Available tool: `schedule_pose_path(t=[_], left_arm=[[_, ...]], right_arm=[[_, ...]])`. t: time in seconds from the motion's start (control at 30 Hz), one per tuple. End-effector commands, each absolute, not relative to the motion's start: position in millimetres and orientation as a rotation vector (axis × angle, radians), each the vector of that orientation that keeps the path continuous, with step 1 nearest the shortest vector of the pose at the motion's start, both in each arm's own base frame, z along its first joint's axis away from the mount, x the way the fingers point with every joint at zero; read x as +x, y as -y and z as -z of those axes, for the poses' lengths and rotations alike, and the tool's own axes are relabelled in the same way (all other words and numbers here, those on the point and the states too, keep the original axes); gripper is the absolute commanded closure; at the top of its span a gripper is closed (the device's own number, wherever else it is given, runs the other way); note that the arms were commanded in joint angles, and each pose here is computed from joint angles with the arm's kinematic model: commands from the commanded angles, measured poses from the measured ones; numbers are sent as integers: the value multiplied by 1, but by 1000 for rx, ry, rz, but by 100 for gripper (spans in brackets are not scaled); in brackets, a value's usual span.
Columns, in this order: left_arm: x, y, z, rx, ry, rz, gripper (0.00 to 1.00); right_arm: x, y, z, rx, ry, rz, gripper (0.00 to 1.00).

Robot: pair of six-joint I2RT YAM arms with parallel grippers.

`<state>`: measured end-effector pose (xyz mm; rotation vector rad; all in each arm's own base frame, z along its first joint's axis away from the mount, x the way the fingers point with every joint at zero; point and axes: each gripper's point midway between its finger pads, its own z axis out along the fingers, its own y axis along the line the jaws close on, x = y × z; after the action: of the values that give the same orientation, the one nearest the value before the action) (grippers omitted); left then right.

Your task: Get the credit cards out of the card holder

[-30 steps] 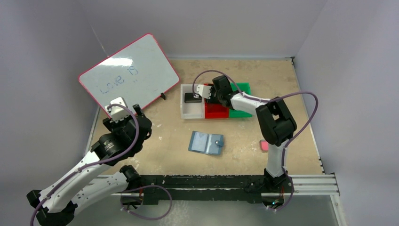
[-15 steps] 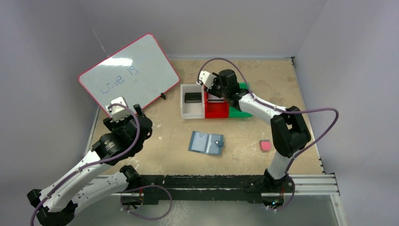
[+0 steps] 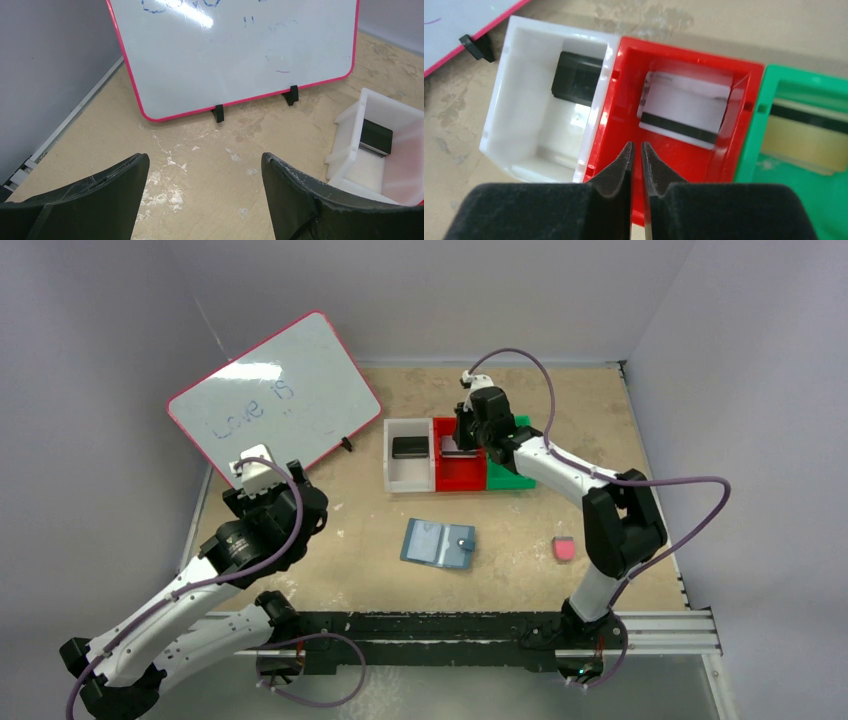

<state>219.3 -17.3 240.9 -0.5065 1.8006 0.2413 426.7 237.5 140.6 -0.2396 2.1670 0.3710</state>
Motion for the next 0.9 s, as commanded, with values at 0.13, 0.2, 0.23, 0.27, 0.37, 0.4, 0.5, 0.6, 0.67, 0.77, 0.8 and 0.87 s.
schedule_pose_path(t=[0.13,0.2,0.23,0.27,0.37,0.4,0.5,0.6,0.67,0.77,0.8,0.87], left_arm=[[220,15,-257,-546,-1760,-210,17],[220,16,-257,-544,-1762,-210,17],[220,16,-257,-545,-1762,-209,18],[220,15,-257,-544,-1762,-212,17],[219,15,-257,-545,-1761,-214,18],[219,15,-257,-547,-1760,-213,18],[219,14,-258,-548,-1758,-211,18],[219,14,-257,-546,-1760,-214,18],[220,15,-257,-546,-1761,-214,18],[220,15,-256,-542,-1764,-220,18],[220,15,-256,-542,-1764,-222,18],[220,15,-256,-542,-1764,-220,18]], right_arm=[[416,-240,-93,-53,-2360,-366,91],[415,-241,-86,-55,-2377,-340,91],[414,-242,-83,-57,-2384,-332,91],[413,-242,-80,-58,-2390,-325,91],[411,-242,-71,-56,-2414,-291,91],[411,-242,-68,-55,-2417,-278,91],[416,-241,-63,-45,-2413,-248,90],[426,-240,-59,-29,-2404,-208,90],[432,-238,-55,-19,-2403,-169,90],[437,-238,-51,-8,-2397,-147,90],[438,-239,-51,-8,-2392,-149,90],[441,-238,-51,-3,-2384,-139,90]])
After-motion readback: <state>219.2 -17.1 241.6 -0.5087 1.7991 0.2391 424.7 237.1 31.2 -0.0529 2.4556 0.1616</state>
